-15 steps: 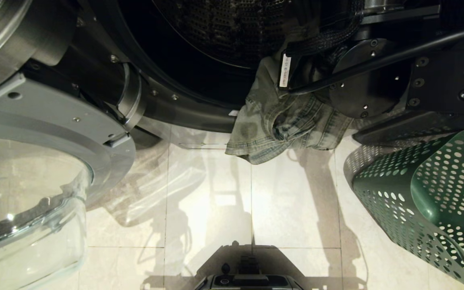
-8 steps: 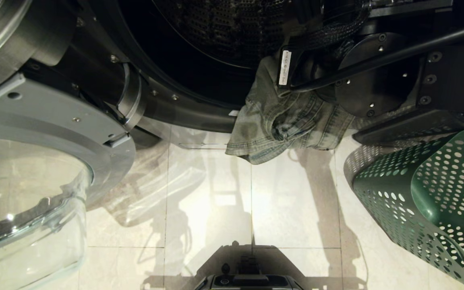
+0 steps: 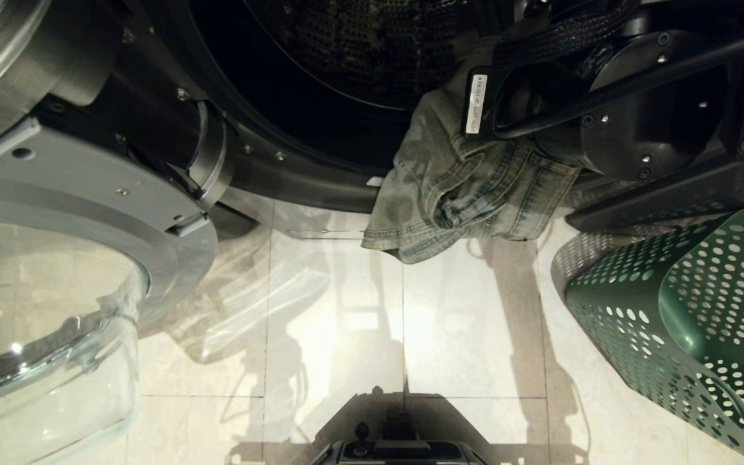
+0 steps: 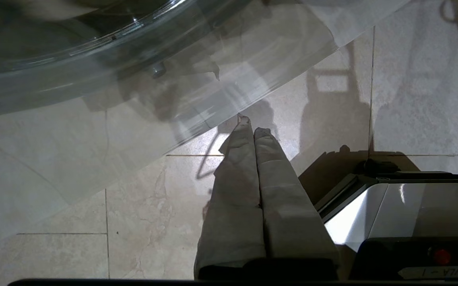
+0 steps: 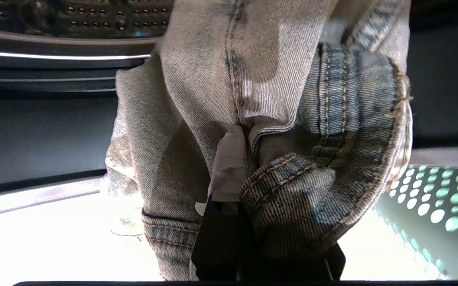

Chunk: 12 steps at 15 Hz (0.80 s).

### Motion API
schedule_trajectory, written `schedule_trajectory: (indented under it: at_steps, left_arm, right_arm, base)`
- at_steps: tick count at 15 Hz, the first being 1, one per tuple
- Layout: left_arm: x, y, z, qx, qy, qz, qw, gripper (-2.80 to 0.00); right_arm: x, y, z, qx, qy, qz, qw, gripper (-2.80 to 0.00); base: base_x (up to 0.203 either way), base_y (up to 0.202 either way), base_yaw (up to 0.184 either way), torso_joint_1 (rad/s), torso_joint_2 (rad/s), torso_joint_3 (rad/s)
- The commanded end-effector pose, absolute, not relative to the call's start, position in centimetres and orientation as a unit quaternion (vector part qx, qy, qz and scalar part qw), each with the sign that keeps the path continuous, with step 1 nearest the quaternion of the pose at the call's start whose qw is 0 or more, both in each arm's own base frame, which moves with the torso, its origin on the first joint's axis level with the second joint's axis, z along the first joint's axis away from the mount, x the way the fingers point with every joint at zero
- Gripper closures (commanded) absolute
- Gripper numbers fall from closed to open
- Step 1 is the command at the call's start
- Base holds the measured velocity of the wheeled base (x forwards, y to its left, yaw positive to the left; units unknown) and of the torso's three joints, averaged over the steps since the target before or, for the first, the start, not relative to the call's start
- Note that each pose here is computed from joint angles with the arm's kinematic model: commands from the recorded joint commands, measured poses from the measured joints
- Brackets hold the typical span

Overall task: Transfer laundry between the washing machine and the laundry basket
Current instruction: Pick a cloth and place it into the basket

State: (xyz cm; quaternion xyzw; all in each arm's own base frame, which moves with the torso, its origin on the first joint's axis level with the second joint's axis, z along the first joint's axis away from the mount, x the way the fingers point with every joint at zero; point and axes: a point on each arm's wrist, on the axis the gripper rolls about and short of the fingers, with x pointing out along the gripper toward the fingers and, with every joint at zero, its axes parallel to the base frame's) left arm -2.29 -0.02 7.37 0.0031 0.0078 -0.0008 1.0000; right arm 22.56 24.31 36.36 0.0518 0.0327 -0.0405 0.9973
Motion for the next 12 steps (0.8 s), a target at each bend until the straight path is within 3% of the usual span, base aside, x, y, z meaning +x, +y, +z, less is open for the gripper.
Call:
schedule_trajectory:
  at_steps: [1, 11, 12]
  left_arm:
    - [-2.30, -0.02, 7.37, 0.003, 0.007, -0.001, 1.000, 0.00]
    - [-2.30, -0.02, 7.37, 0.003, 0.007, -0.001, 1.000, 0.00]
    - [-2.30, -0.02, 7.37, 0.003, 0.007, -0.001, 1.000, 0.00]
  right_arm:
    - [22.47, 24.34, 36.29, 0.065, 0.034, -0.044, 0.996, 0.00]
    - [22.40, 24.38, 36.23, 0.056, 0.042, -0.052, 0.996, 0.00]
    - [22.58, 24.64, 35.98, 0.052, 0.045, -0.053, 0.996, -2.80]
  base:
    - [0.000, 0.000, 0.000, 0.000, 0.00, 0.000]
    - [0.000, 0.000, 0.000, 0.000, 0.00, 0.000]
    - [0.000, 0.000, 0.000, 0.000, 0.00, 0.000]
